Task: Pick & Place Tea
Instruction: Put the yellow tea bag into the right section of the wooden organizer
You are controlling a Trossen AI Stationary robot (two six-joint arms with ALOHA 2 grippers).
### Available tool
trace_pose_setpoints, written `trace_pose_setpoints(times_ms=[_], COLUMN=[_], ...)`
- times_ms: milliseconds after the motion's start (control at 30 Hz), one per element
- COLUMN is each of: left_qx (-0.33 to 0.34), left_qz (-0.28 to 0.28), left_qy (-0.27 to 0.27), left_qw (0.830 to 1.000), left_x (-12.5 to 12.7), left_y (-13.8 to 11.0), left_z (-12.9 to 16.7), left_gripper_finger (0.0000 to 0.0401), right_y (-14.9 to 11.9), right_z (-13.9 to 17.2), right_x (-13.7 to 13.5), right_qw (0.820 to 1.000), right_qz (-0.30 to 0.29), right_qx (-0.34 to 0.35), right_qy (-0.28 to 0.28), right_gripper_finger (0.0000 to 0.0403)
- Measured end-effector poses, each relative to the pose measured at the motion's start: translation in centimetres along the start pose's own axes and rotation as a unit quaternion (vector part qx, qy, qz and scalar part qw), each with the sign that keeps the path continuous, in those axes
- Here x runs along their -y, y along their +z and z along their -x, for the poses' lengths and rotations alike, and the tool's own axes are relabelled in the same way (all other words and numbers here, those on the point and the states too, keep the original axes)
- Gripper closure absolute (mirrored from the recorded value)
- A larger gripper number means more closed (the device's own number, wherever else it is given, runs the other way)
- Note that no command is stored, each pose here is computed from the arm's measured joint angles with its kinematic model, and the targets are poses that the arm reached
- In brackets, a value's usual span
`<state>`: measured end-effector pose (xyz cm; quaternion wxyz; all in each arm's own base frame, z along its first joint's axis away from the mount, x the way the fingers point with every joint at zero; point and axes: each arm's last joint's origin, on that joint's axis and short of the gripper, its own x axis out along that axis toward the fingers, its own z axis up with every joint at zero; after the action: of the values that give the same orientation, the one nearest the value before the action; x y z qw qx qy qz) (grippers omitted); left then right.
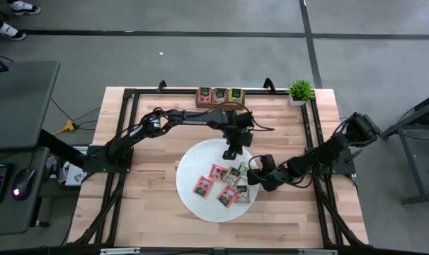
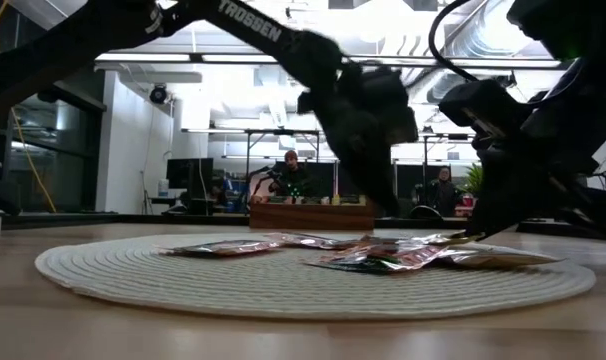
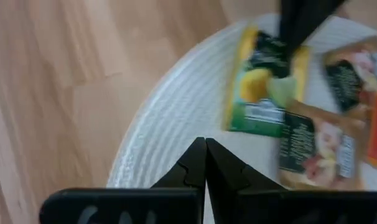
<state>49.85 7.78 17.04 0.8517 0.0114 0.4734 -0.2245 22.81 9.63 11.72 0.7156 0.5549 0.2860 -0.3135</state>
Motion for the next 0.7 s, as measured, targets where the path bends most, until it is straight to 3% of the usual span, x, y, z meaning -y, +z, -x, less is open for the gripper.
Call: trace_pose_setpoints(times_ms=[333, 500, 700], left_qx=[-0.034, -0.023, 0.052], left_qz=[-0.127, -0.119, -0.117], left_qy=[0.040, 0.033, 0.007], left_qw=[0.990, 0.992, 0.992], left_x=[2.2, 2.7, 2.1], left_y=[3.7, 2.9, 2.1], left_z=[8.0, 12.7, 18.4], left_gripper_finger=[0.0400, 0.0400, 0.0400], right_y=[0.0, 0.3, 2.5], right_z=[0.0, 0.6, 2.5], right_x=[0.0, -0.4, -0.8], right_qw=[0.999, 0.997, 0.991], right_qz=[0.032, 0.073, 0.137], right_qx=[0.002, -0.004, 0.007], right_qy=[0.002, 0.012, 0.009], right_gripper_finger=[0.0403, 0.0403, 0.0403])
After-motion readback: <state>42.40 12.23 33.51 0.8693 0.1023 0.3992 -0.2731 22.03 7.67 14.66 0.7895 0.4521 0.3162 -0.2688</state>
